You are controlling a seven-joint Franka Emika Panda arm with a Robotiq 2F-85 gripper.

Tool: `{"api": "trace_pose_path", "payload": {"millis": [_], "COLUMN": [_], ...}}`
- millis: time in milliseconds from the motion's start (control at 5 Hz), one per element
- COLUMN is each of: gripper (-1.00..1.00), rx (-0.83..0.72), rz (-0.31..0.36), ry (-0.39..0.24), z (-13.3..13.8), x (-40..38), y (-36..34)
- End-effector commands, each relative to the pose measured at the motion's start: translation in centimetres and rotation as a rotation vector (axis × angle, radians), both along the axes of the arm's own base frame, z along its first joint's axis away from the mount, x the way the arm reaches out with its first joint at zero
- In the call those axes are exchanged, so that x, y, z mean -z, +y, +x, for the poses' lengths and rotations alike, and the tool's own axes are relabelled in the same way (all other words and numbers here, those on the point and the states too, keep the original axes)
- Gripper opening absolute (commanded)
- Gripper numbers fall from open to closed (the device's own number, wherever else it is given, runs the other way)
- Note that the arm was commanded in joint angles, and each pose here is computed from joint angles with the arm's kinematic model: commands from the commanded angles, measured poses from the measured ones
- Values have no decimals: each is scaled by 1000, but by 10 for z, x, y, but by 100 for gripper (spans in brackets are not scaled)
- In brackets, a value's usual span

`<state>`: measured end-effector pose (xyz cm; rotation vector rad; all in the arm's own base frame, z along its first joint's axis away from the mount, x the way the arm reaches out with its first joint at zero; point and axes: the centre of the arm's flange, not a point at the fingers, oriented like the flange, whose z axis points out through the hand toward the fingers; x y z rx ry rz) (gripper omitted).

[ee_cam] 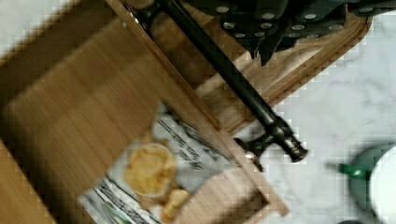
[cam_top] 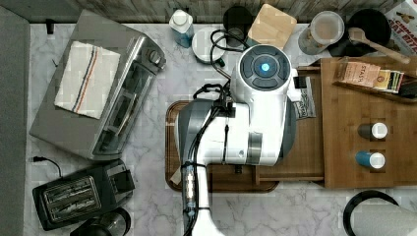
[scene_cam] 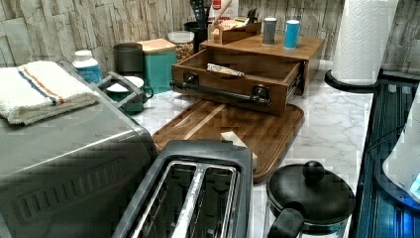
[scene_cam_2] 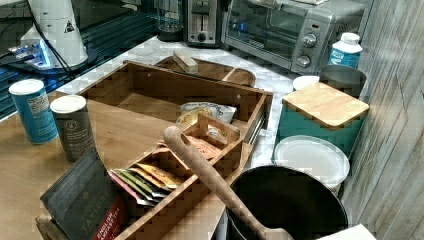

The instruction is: Close the drawer.

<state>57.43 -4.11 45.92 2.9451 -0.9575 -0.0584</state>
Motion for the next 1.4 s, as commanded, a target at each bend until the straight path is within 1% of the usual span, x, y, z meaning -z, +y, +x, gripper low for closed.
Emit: {"api": "trace_pose_path", "payload": {"millis": [200, 400, 600, 800, 1000, 1200, 1400], "gripper": [-100, -100, -100, -100, -100, -100, -100], "rx": [-534, -666, -702, -721, -733, -725, -703], "rz": [39, -38, -49, 1, -53, -77, -62], "ry": [-12, 0, 40, 50, 76, 85, 110], "z": [0, -13, -21, -30, -43, -54, -54], "x": [13, 31, 67, 102, 135, 159, 180], "y": [113, 139, 130, 101, 85, 81, 79]}}
